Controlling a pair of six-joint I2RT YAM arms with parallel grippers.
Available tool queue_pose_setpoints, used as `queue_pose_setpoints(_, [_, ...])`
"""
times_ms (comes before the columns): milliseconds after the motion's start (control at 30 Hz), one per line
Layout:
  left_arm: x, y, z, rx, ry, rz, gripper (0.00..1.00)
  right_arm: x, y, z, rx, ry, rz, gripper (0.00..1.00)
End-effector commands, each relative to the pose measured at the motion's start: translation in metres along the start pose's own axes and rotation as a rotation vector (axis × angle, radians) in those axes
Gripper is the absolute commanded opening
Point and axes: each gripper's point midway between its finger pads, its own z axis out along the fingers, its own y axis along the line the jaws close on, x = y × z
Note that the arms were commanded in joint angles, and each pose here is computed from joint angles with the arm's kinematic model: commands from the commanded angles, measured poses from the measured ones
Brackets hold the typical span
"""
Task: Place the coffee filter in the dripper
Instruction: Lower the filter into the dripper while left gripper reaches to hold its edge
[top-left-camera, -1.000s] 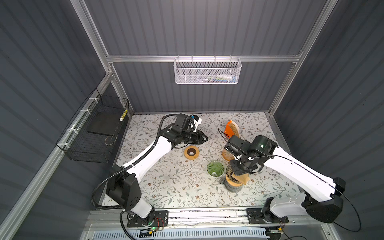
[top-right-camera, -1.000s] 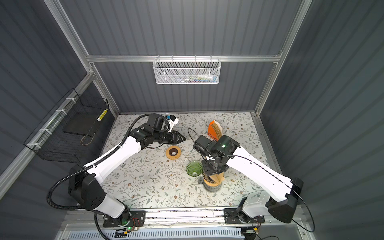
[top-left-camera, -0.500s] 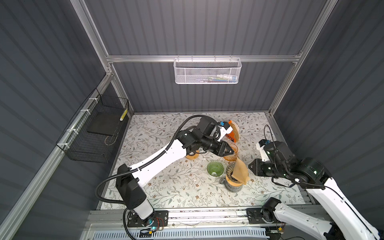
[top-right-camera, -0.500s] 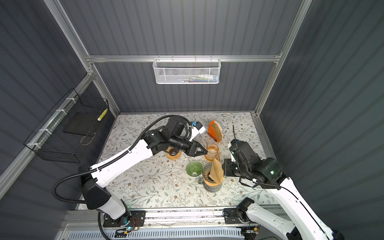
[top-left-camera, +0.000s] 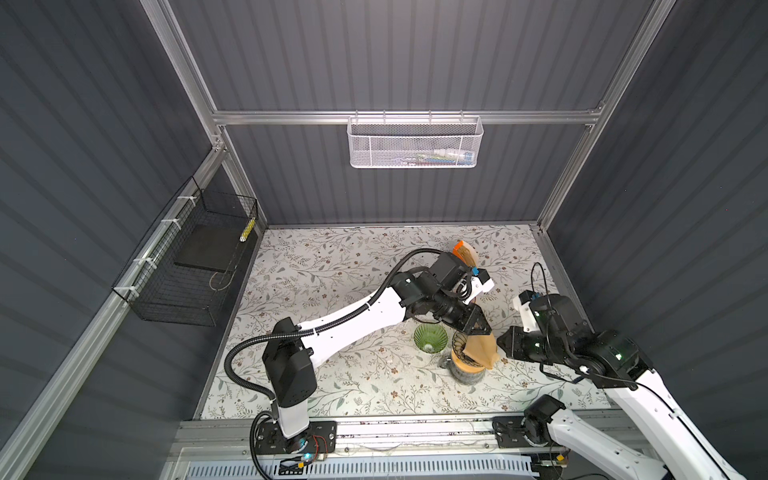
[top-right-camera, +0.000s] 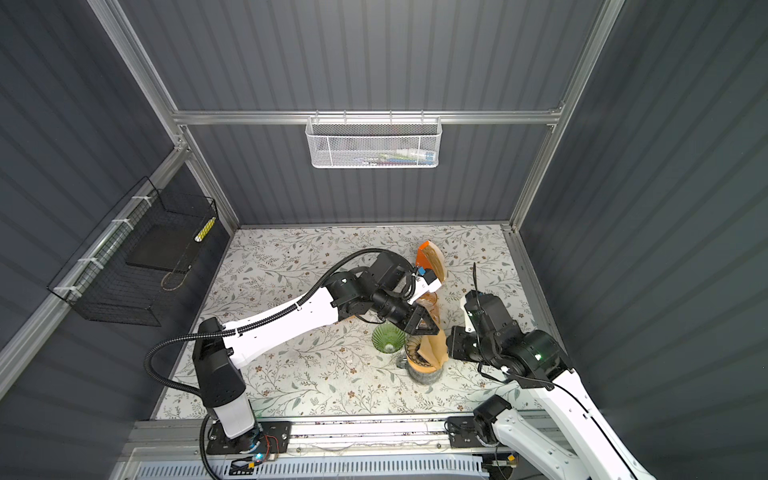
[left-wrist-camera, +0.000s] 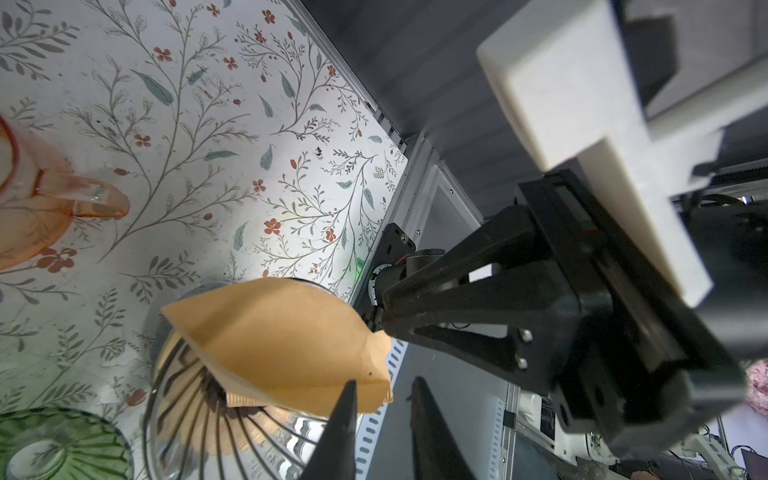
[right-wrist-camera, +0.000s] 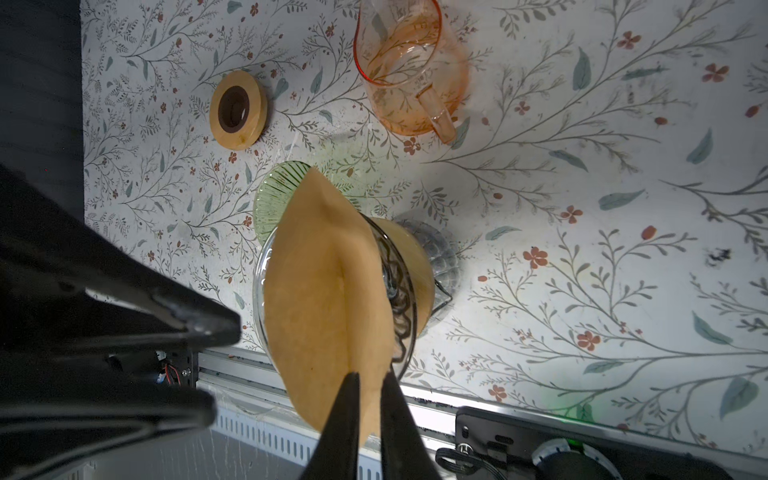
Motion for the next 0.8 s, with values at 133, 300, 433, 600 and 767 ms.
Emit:
queue_pose_setpoints(133, [0.006, 0.004, 0.006, -0.021, 0.022, -0.037, 0.20, -0.006, 0.007, 0.006, -0.029, 0.006, -0.033, 0.12])
queue_pose_setpoints(300, [0.014, 0.009, 0.005, -0.039, 0.037, -0.049, 0.20, -0.006, 0.013, 0.012, -0.046, 0.032, -0.034, 0.11])
queue_pose_setpoints(433, [0.022, 0.015, 0.006, -0.055, 0.052, -0.063, 0.19, -0.005, 0.015, 0.016, -0.048, 0.060, -0.036, 0.11])
queue_pose_setpoints(600, [0.029, 0.021, 0.002, -0.089, 0.055, -0.064, 0.18, -0.007, 0.015, 0.018, -0.036, 0.060, -0.038, 0.11])
queue_pose_setpoints(767, [0.030, 0.022, 0.001, -0.097, 0.056, -0.063, 0.18, -0.006, 0.016, 0.022, -0.036, 0.083, -0.039, 0.10])
